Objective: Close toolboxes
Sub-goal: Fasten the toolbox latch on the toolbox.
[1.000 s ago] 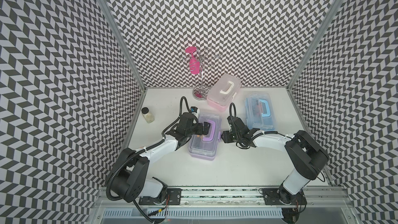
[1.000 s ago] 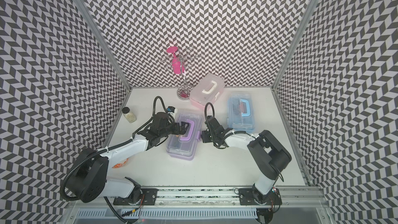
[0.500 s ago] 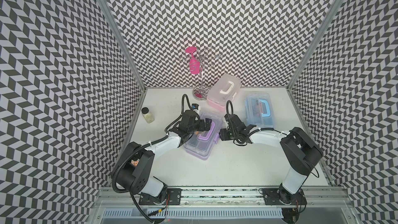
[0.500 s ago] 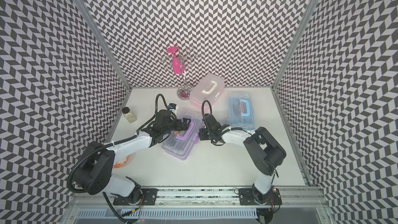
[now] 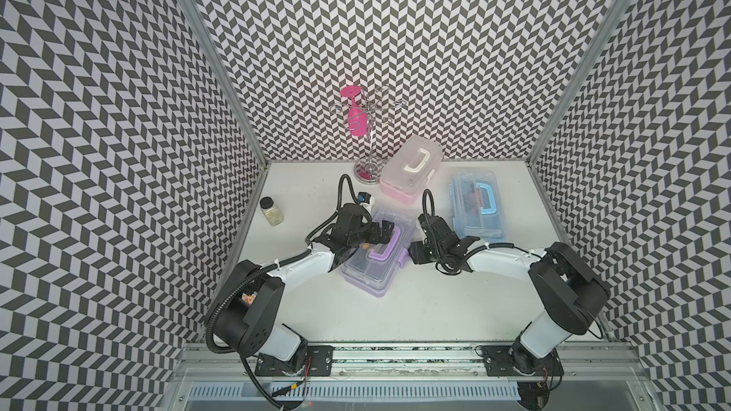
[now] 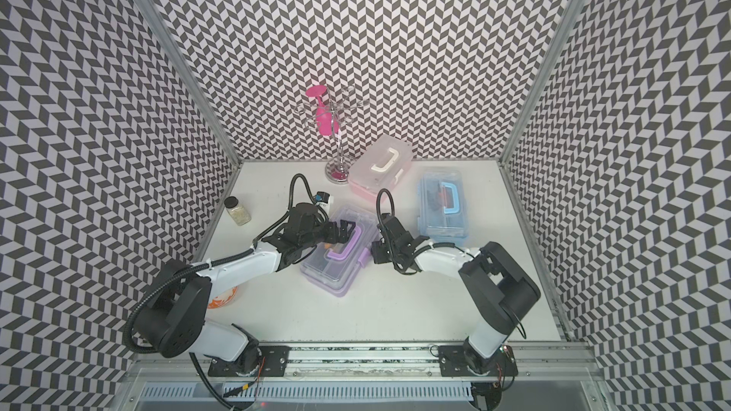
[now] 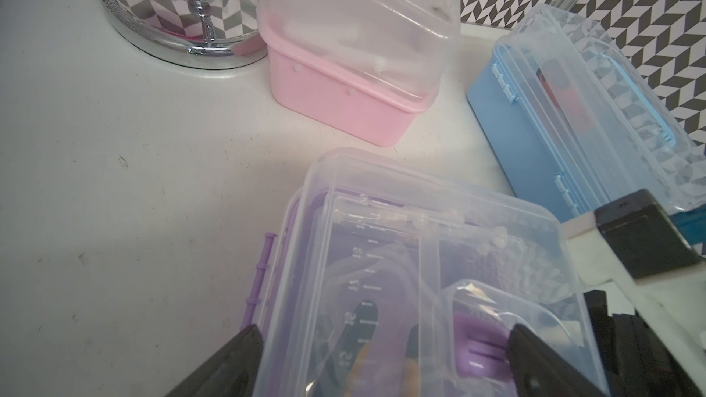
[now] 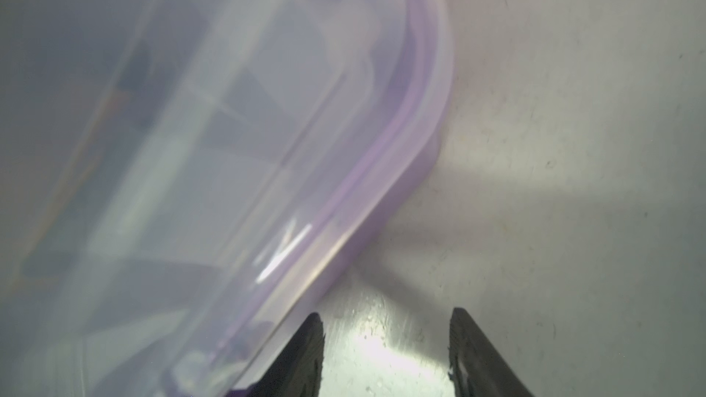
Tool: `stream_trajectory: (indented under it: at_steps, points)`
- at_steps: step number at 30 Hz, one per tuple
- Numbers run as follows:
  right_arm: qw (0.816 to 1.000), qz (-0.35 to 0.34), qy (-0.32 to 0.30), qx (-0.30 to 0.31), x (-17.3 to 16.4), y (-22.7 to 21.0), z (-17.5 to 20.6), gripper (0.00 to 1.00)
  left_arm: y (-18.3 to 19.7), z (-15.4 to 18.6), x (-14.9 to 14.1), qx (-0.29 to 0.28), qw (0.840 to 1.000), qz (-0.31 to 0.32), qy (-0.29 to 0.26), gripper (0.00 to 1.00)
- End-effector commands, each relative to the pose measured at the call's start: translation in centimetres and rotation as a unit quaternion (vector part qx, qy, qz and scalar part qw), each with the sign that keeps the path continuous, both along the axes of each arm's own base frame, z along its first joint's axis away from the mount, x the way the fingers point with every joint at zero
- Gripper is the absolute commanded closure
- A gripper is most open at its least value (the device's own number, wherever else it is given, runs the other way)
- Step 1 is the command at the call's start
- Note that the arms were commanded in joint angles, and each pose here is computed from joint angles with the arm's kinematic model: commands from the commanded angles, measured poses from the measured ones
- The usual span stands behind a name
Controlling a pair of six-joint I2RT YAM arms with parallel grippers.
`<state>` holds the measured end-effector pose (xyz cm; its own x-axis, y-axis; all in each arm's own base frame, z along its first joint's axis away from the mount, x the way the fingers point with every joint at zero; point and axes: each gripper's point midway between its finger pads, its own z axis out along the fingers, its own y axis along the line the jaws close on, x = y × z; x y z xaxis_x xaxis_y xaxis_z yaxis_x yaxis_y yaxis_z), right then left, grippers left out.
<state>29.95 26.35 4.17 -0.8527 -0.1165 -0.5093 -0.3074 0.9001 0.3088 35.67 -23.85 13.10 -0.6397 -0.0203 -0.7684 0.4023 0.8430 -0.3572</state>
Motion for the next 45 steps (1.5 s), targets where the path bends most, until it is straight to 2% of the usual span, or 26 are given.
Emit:
stream_trajectory:
  at_steps: [1,8,30,37,45]
  points:
    - [0.999,0.018,-0.024,0.021,-0.8,1.0,1.4,0.47,-0.5,-1.1,-1.9,0.01,0.999,-0.028,0.033,0.01]
    - [0.994,0.061,-0.028,0.089,-3.0,4.4,3.5,0.46,-0.4,-1.2,-2.2,0.005,0.999,-0.028,0.037,0.01]
    - [0.984,0.071,-0.045,0.159,-0.7,8.3,6.2,0.47,-1.5,-1.4,-2.9,-0.007,0.998,-0.036,0.044,0.01]
    - [0.98,0.062,-0.049,0.18,-0.2,8.8,6.9,0.47,-2.7,-2.3,-3.9,-0.002,0.997,-0.055,0.053,0.01]
    - [0.974,0.044,-0.061,0.216,0.7,9.1,7.9,0.47,-4.6,-3.2,-4.2,-0.02,0.995,-0.069,0.075,0.01]
